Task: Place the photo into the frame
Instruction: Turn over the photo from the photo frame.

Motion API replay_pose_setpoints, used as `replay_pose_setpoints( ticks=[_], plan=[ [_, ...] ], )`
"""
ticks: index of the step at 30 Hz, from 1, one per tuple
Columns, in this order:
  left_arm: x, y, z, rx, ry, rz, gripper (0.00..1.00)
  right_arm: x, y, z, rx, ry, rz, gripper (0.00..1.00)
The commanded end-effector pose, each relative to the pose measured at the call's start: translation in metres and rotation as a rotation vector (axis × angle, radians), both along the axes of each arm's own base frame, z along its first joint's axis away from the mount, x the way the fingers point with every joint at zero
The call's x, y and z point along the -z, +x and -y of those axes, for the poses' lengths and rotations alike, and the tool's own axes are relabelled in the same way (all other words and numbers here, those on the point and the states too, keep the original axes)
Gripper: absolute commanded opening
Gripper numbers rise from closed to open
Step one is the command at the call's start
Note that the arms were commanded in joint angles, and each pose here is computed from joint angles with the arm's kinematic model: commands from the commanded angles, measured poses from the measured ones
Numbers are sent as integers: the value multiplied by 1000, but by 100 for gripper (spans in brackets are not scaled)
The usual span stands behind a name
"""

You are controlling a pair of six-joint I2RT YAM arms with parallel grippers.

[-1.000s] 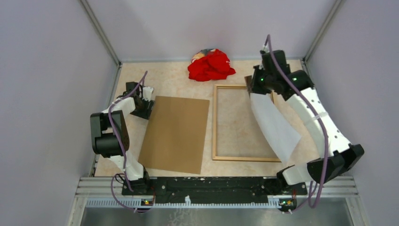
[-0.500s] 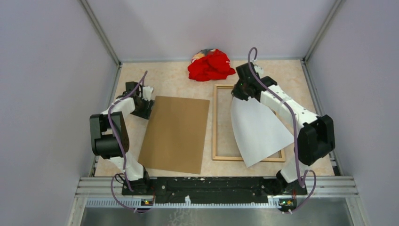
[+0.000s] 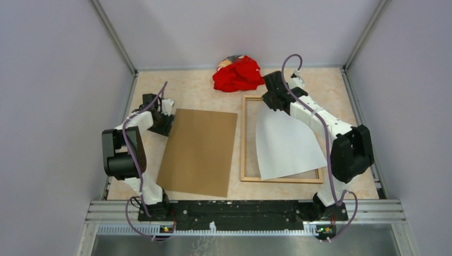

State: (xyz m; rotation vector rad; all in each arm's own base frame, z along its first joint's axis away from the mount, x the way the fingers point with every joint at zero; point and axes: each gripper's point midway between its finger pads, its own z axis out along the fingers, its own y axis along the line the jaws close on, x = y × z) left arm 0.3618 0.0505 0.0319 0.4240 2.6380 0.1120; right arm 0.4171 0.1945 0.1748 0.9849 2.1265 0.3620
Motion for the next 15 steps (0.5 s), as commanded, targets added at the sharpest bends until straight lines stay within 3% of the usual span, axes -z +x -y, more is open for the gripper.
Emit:
replay_pose_setpoints(
  ticks=[1, 15],
  plan=[
    [-7, 2, 3, 18, -4, 31, 67, -16, 17, -5, 123, 42, 82, 0],
    [-3, 0, 4, 23, -7, 26, 67, -17, 27, 4, 269, 60, 135, 0]
  ],
)
